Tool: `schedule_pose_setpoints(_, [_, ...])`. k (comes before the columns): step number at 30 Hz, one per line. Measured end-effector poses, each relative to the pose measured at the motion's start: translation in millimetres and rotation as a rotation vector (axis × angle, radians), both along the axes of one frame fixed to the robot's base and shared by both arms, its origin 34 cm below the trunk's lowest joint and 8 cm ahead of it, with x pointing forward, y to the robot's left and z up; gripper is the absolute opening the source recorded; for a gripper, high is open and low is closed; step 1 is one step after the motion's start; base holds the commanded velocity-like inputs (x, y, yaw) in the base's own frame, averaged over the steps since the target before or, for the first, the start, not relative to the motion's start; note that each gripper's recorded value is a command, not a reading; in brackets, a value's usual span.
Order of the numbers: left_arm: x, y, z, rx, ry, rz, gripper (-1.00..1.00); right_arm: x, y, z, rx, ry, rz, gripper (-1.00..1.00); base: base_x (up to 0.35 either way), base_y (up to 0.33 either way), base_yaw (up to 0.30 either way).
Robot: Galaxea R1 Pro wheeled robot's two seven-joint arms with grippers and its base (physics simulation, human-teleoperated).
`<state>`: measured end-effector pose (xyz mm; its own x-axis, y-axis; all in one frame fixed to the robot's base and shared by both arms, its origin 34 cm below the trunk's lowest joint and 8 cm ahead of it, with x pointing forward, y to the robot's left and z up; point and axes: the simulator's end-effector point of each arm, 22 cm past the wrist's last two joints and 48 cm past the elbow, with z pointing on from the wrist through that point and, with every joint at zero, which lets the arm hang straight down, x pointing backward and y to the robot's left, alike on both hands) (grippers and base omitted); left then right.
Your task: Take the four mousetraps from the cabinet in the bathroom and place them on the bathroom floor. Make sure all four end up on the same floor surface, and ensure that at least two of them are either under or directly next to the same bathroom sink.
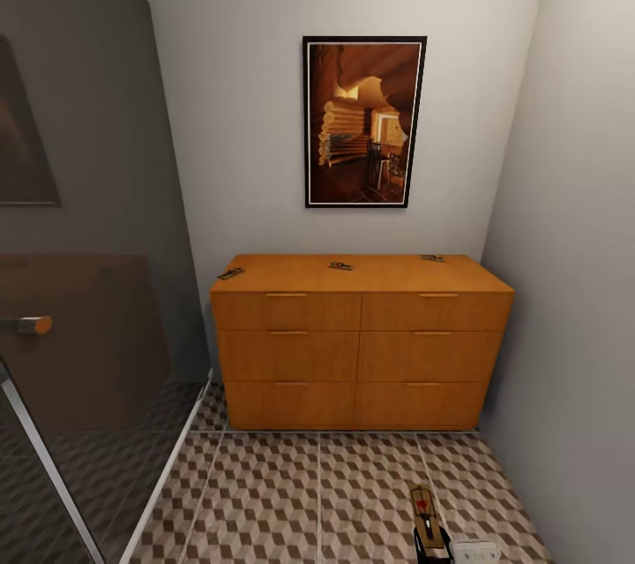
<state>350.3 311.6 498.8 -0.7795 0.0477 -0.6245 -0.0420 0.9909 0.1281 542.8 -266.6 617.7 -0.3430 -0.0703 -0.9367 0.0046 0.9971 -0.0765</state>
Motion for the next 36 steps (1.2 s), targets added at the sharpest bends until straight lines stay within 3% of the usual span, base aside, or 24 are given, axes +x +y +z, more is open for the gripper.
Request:
schedule_pose_setpoints(22, [2.6,-5.6,0.2,-0.006,0.002,0.006,1.0,-0.8,-0.2,-1.7,-0.001,0.008,0.0,-1.0,0.0,0.0,0.0])
schedule_pose_setpoints(26, [48.4,-21.5,16.5,-0.025,0.024,0.007,1.0,-1.0,-1.1,-2.2,-0.002,0.011,-0.001,-1.0,0.0,0.0,0.0])
schedule_pose_setpoints(29, [98.7,-26.1,51.9,-0.031,0.047,0.007,1.0,-1.1,-0.3,-2.3,-0.002,0.011,0.0,-1.0,0.0,0.0,0.0])
schedule_pose_setpoints(36, [183.6,-32.1,163.7,-0.039,-0.054,0.004,1.0,-1.1,0.9,-2.4,0.0,0.012,0.002,-1.0,0.0,0.0,0.0])
